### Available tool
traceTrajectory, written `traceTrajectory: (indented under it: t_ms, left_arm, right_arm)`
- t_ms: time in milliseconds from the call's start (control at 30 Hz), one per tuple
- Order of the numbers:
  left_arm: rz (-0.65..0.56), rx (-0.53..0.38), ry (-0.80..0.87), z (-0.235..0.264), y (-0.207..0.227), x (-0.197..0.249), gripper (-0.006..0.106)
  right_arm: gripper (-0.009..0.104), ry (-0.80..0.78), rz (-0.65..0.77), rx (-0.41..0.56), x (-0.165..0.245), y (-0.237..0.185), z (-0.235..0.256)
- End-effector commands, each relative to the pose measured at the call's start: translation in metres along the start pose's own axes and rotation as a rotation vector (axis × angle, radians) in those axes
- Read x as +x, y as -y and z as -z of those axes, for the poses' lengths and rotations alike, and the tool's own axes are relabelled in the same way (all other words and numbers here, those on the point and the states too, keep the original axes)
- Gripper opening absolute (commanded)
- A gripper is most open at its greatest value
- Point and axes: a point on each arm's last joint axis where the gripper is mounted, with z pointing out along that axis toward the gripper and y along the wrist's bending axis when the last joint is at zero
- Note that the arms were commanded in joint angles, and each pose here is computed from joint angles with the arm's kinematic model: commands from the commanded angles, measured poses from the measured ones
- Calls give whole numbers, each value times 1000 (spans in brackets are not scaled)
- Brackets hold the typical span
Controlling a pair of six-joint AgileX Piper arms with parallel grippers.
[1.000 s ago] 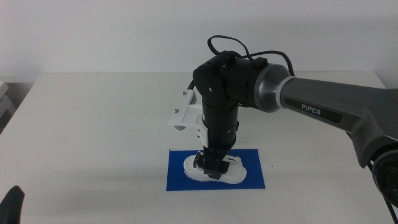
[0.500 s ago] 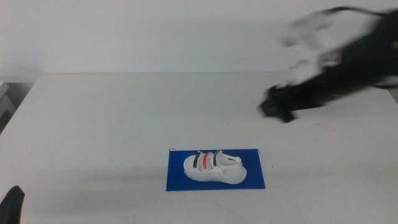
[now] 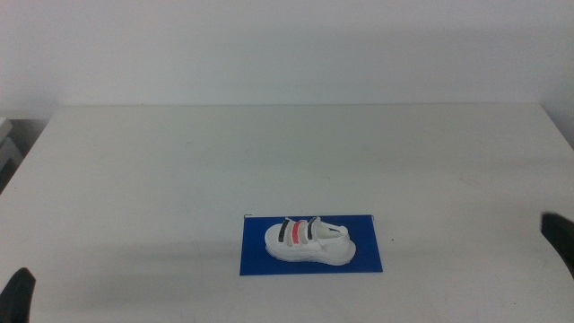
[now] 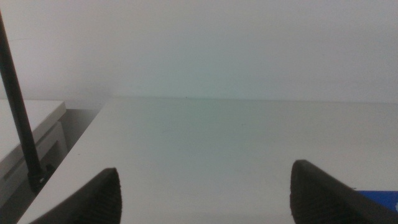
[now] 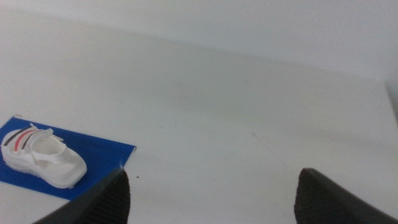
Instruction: Use one arm to grab the shoe from the table and place it on the mat.
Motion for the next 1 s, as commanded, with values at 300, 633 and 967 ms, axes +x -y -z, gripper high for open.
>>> traceTrajectory:
  t_ms: [300,633,967]
  left_arm:
    - [6,21,83,1,2,-5,92]
    - [6,21,83,1,2,-5,92]
    - [6,20,80,1,2,-5,92]
  right_arm:
    - [91,252,56,36,48,0,38]
    - [91,305,60,43,96,-1,32]
    - [91,319,57,43,108,-1,29]
